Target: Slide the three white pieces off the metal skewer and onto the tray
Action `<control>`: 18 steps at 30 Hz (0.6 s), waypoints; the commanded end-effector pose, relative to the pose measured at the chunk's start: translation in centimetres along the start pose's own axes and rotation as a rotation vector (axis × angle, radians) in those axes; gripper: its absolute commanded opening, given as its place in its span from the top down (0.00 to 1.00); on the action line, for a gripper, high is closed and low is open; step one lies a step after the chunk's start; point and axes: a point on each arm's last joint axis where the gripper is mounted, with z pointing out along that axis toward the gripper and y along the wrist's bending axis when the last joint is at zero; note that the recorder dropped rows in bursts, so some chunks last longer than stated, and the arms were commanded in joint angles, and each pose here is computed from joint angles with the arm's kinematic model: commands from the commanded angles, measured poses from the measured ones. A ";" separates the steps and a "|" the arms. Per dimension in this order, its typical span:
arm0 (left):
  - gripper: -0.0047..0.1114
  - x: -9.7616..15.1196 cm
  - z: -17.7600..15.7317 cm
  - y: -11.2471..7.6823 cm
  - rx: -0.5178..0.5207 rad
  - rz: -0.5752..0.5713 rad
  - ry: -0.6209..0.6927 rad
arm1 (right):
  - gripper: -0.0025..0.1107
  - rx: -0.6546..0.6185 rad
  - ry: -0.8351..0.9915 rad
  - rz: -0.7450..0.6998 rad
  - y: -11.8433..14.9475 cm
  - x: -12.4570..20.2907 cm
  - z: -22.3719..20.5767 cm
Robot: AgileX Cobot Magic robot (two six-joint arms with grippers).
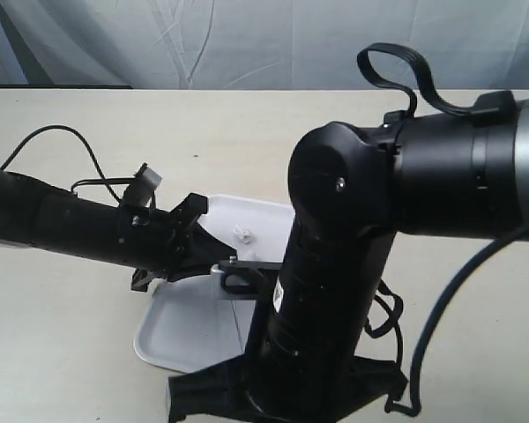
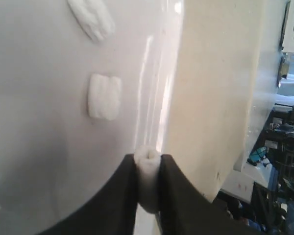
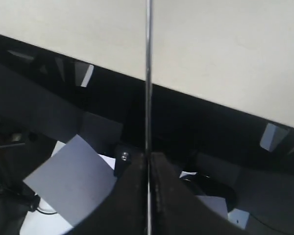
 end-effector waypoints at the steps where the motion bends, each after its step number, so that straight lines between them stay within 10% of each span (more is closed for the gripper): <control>1: 0.86 -1.4 -1.0 1.1 -0.056 -0.036 -0.102 | 0.98 0.099 0.003 -0.010 0.1 2.4 -0.9; 18: 0.67 -0.9 -1.0 0.2 0.040 -0.035 -0.049 | 0.98 0.208 -0.115 0.040 -2.1 1.0 -2.5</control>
